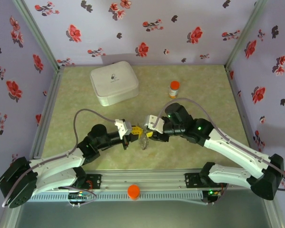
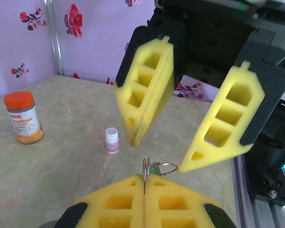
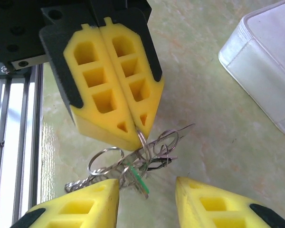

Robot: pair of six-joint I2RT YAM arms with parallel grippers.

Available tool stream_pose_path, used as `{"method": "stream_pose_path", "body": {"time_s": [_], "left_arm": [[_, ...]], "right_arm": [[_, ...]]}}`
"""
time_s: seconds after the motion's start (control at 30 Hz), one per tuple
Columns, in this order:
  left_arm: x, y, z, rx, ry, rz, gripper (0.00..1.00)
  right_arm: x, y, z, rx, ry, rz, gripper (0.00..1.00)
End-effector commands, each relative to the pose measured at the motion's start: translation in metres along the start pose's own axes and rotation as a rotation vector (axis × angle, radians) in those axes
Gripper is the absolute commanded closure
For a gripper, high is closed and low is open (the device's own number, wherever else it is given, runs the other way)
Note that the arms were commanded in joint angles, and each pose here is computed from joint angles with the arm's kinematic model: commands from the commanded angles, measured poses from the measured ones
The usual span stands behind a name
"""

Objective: Put the keys on the keyring

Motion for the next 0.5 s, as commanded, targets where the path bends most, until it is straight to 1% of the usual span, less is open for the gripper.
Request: {"method": "stream_pose_path", "body": {"time_s": [0.0,0.1,0.17,0.27,0.43,0.47], "left_arm": [[0.0022,0.0005,-0.0149,-0.085,-0.002,-0.026,1.00],[0.0047,0.0013,-0.0150,-0.094,-0.015,-0.051,1.00],[0.0050,0.0018,-0.0163,-0.105,-0.017,-0.052,1.00],[0.0050,0.0025,-0.0159,-0.109,-0.026,-0.051,1.00],[0.0054,0.0018,-0.0175,-0.127,-0.023,-0.056,1.00],[0.0056,0.0018,-0.0177,-0.128,-0.023,-0.059,1.00]], "right_arm": [[0.0007,0.0029,-0.0063,-0.051,0.011,-0.008,0.64],[0.0003,0.0034,-0.0044,-0.045,0.008,0.007,0.64],[-0.0010,0.0033,-0.0045,-0.041,0.006,0.020,0.68],[-0.0017,0.0025,-0.0054,-0.041,0.001,0.031,0.77],[0.0006,0.0019,-0.0061,-0.032,-0.014,0.009,0.98],[0.0010,0.0019,-0.0060,-0.026,-0.015,0.005,1.00]]}}
Point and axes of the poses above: each hand's point on the last joint's axis, 136 mm out from that joint toward the fingers, its own y axis out along the fingers, its own x axis along the line the jaws close on, z = x × y, the point moved 9 cm from there along -y, back along the fingers, and after that the axes turned 2 degrees about y, right-handed, at the moved point
